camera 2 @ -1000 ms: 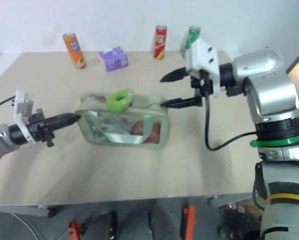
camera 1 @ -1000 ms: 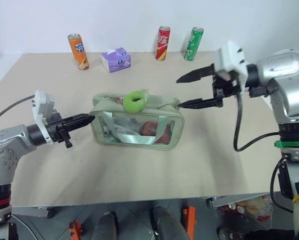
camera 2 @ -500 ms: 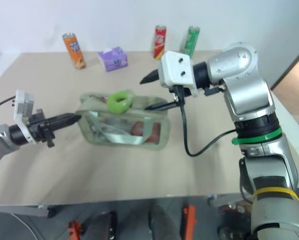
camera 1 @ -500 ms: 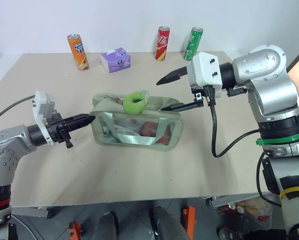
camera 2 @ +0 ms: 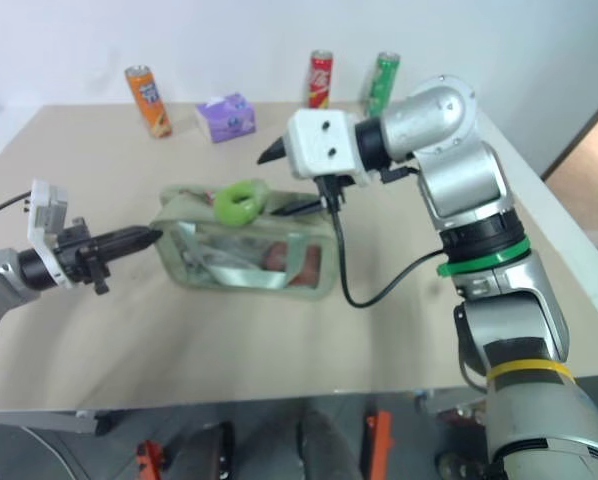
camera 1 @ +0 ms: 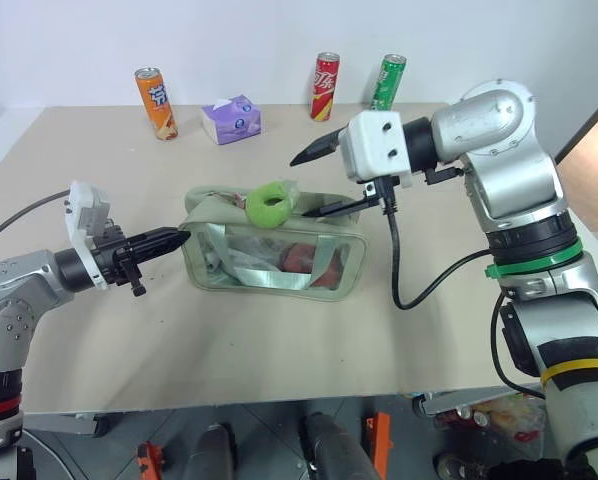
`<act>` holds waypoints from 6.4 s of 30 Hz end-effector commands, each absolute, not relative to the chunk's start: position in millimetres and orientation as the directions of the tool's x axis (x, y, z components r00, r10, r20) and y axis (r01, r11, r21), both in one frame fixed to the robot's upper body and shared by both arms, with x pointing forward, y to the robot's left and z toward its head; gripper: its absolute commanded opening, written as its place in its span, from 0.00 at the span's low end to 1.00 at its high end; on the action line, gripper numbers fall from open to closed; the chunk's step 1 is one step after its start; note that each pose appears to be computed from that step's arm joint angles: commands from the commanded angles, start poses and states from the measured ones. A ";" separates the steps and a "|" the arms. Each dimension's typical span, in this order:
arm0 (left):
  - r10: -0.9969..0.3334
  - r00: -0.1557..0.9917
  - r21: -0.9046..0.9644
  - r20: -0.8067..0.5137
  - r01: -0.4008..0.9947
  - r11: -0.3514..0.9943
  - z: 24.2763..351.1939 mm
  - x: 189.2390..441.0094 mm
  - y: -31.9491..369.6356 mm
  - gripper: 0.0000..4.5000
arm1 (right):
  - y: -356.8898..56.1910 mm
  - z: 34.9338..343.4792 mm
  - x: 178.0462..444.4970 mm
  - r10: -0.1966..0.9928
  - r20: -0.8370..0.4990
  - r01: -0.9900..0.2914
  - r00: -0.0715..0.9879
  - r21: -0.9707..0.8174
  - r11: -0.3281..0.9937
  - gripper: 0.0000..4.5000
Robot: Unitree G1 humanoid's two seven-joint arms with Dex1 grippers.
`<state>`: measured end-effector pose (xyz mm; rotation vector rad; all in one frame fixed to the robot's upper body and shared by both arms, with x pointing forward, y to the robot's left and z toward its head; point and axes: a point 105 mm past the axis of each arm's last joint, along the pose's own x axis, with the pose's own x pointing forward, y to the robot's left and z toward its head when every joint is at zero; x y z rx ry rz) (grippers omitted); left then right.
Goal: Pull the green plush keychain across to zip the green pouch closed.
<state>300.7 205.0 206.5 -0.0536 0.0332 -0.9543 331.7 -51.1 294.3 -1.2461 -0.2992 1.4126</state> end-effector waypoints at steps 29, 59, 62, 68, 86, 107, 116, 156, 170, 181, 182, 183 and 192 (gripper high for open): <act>-0.807 0.590 -0.049 0.017 0.807 0.589 210.6 300.5 206.9 0.00 | -10.4 319.9 326.4 0.883 -0.430 -0.441 0.186 -0.840 -0.316 0.76; -0.812 0.584 -0.064 0.012 0.811 0.582 205.8 305.4 205.3 0.00 | -102.1 326.9 351.4 0.803 -0.437 -0.564 0.405 -0.811 -0.157 0.01; -0.814 0.580 -0.065 0.012 0.813 0.579 206.0 306.9 204.4 0.00 | -117.0 331.8 354.4 0.775 -0.432 -0.553 0.461 -0.823 -0.129 0.01; -0.818 0.576 -0.066 0.012 0.816 0.574 206.3 308.0 203.1 0.00 | -145.4 327.5 354.9 0.718 -0.463 -0.585 0.520 -0.806 -0.095 0.01; -0.819 0.574 -0.067 -0.003 0.817 0.573 206.2 305.4 205.6 0.00 | -228.7 196.1 339.3 0.427 -0.744 -0.829 0.514 -0.559 0.024 0.01; -0.823 0.568 -0.069 -0.012 0.820 0.568 205.4 303.7 205.7 0.00 | -306.3 207.0 332.4 0.205 -0.776 -0.802 0.597 -0.584 0.128 0.01; -0.827 0.562 -0.072 -0.012 0.824 0.562 205.8 305.8 203.8 0.00 | -251.8 188.5 324.4 0.415 -0.764 -0.855 0.494 -0.513 0.075 0.01; -0.819 0.574 -0.066 0.001 0.817 0.573 207.9 307.2 203.3 0.00 | -184.0 148.7 328.2 0.495 -0.807 -0.899 0.321 -0.425 -0.109 0.01; -0.802 0.597 -0.090 0.011 0.800 0.594 207.1 307.0 206.9 0.00 | -183.2 196.8 346.0 0.637 -0.656 -0.871 0.404 -0.488 0.050 0.20; -0.783 0.619 -0.157 0.058 0.780 0.605 215.8 303.8 215.5 0.82 | -206.0 255.2 328.3 0.789 -0.458 -0.885 0.409 -0.409 0.221 0.83; -0.784 0.618 -0.158 0.057 0.781 0.604 215.8 303.3 215.5 0.89 | -207.5 257.8 328.5 0.791 -0.449 -0.882 0.416 -0.411 0.231 0.83; -0.784 0.618 -0.159 0.057 0.781 0.604 215.7 303.0 215.5 0.98 | -208.2 259.3 328.7 0.792 -0.444 -0.880 0.420 -0.411 0.236 0.83; -0.715 0.689 -0.118 -0.118 0.705 0.699 193.4 268.2 263.9 1.00 | -236.2 282.0 332.6 0.772 -0.361 -0.830 0.522 -0.421 0.365 0.83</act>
